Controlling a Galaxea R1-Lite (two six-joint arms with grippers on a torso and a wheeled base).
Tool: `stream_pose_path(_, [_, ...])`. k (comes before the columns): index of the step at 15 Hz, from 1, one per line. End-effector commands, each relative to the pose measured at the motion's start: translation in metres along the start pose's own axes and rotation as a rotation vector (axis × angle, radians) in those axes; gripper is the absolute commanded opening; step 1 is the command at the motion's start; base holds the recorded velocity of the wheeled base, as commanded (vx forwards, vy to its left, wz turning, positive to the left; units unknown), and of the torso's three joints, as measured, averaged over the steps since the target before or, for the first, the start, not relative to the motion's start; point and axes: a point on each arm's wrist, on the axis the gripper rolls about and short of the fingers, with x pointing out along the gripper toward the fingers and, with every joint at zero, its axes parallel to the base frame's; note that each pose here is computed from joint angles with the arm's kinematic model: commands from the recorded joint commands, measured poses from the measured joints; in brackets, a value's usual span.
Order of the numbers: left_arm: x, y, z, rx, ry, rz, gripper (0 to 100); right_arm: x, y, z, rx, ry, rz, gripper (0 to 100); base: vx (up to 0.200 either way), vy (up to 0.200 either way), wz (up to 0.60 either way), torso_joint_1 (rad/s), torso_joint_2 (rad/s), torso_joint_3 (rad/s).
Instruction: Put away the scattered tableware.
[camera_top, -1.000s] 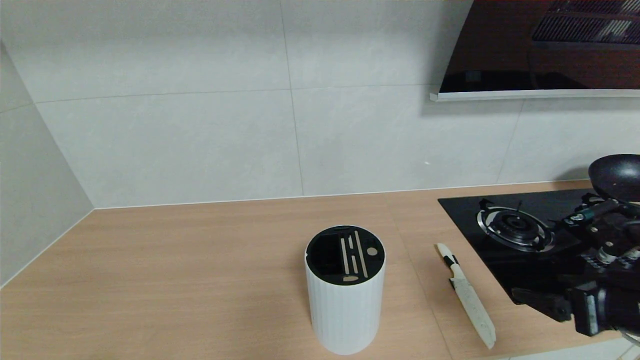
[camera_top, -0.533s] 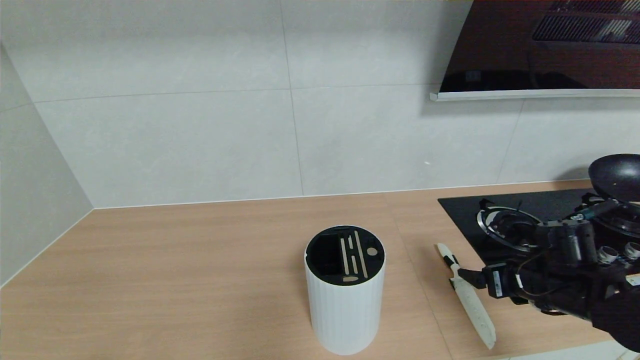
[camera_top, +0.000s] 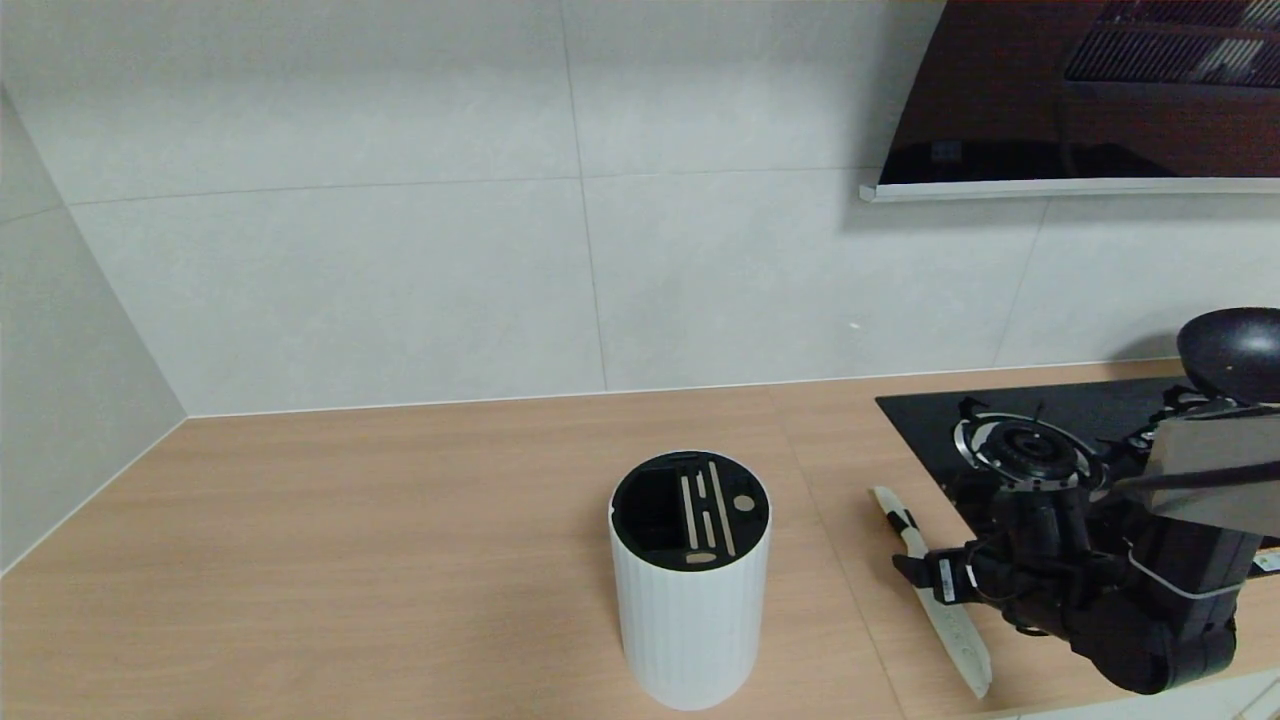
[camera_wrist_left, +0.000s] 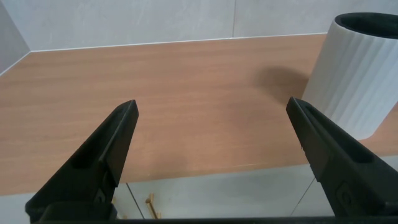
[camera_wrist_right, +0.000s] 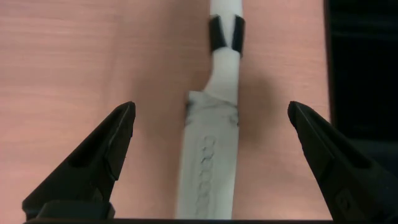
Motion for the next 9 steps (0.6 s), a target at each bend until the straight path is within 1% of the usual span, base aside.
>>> stream_pose_path(1, [0.0, 0.0, 0.0, 0.001, 0.0, -0.001, 100, 0.0125, -0.0028, -0.0101, 0.007, 0.026, -0.009, 100, 0.0, 0.0, 0.0, 0.0, 0.0, 0.0])
stream_pose_path(6, [0.0, 0.0, 0.0, -0.001, 0.0, -0.001, 100, 0.0146, 0.0005, -0.0078, 0.015, 0.0, 0.0, 100, 0.0, 0.0, 0.0, 0.0, 0.0, 0.0])
stream_pose_path(9, [0.0, 0.0, 0.0, 0.001, 0.0, 0.001, 100, 0.0159, 0.0036, -0.0092, 0.01, 0.0, 0.007, 100, 0.0, 0.0, 0.0, 0.0, 0.0, 0.0])
